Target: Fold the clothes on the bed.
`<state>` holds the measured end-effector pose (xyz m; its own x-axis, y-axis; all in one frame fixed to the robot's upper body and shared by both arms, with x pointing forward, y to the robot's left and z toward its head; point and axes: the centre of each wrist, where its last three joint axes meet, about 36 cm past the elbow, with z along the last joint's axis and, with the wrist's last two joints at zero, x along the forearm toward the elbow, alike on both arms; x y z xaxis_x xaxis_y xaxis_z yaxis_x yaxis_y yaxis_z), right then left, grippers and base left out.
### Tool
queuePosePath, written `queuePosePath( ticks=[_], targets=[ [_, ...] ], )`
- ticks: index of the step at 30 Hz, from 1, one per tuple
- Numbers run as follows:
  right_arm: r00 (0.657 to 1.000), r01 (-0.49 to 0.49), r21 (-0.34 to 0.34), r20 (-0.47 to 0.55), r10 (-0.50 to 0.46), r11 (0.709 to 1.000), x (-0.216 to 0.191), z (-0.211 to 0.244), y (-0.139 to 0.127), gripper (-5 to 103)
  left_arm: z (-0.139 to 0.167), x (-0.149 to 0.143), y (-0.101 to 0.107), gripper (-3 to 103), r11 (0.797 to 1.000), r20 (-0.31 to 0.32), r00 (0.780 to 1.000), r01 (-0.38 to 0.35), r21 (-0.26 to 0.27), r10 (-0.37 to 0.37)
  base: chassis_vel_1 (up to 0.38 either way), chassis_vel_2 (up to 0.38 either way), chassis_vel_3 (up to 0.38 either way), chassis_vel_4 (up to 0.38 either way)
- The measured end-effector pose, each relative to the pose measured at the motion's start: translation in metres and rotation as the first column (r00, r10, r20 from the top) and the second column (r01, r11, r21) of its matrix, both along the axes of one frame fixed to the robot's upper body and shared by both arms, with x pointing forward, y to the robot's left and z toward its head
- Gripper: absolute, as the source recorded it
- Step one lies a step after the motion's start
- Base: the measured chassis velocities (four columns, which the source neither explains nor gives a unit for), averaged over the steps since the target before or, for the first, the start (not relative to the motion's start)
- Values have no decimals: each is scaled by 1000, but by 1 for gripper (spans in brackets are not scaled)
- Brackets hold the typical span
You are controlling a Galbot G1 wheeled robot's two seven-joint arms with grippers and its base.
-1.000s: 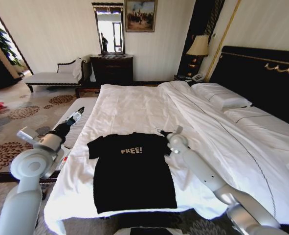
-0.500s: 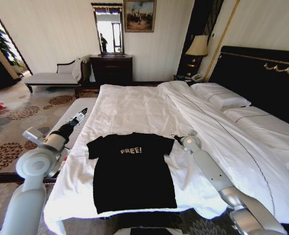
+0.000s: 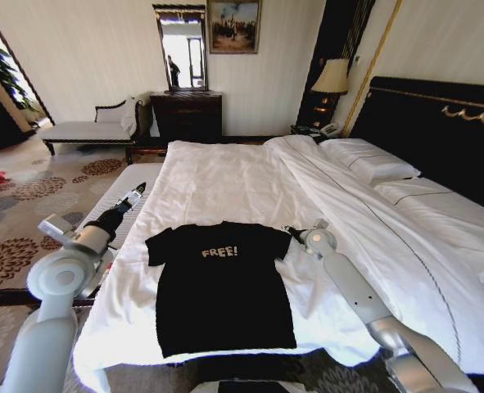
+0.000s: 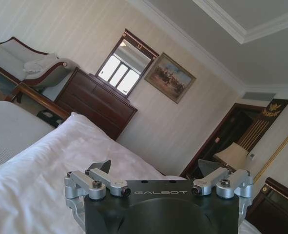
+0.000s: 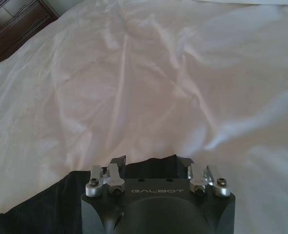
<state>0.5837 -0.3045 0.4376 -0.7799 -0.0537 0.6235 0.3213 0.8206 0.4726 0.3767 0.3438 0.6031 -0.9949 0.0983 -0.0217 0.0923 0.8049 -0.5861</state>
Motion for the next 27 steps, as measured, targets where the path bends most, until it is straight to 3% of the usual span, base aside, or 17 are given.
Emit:
queuePosePath(
  ticks=[3,5,8,16,27],
  targets=[
    [1000,-2,-12,-2,2,1000,-1,-1,0,41,1,-2,0,100,1000,-2,1000,-2,7,2,0,0,0,0],
    [1000,-2,-16,-2,2,1000,-2,-1,-1,41,1,-2,1,100,1000,-3,1000,-3,9,3,0,0,0,0],
    [1000,-5,-29,-1,5,1000,-6,-2,-3,25,0,-2,0,100,1000,-5,1000,-5,11,5,0,0,0,0],
    [1000,-5,-67,5,6,998,-11,-2,-9,2,-4,-3,-2,100,1000,-14,1000,-13,12,13,0,0,0,0],
    [994,-31,-92,101,41,995,-25,19,7,0,-3,-5,-2,100,1000,-13,1000,-20,14,21,0,0,0,0]
  ],
)
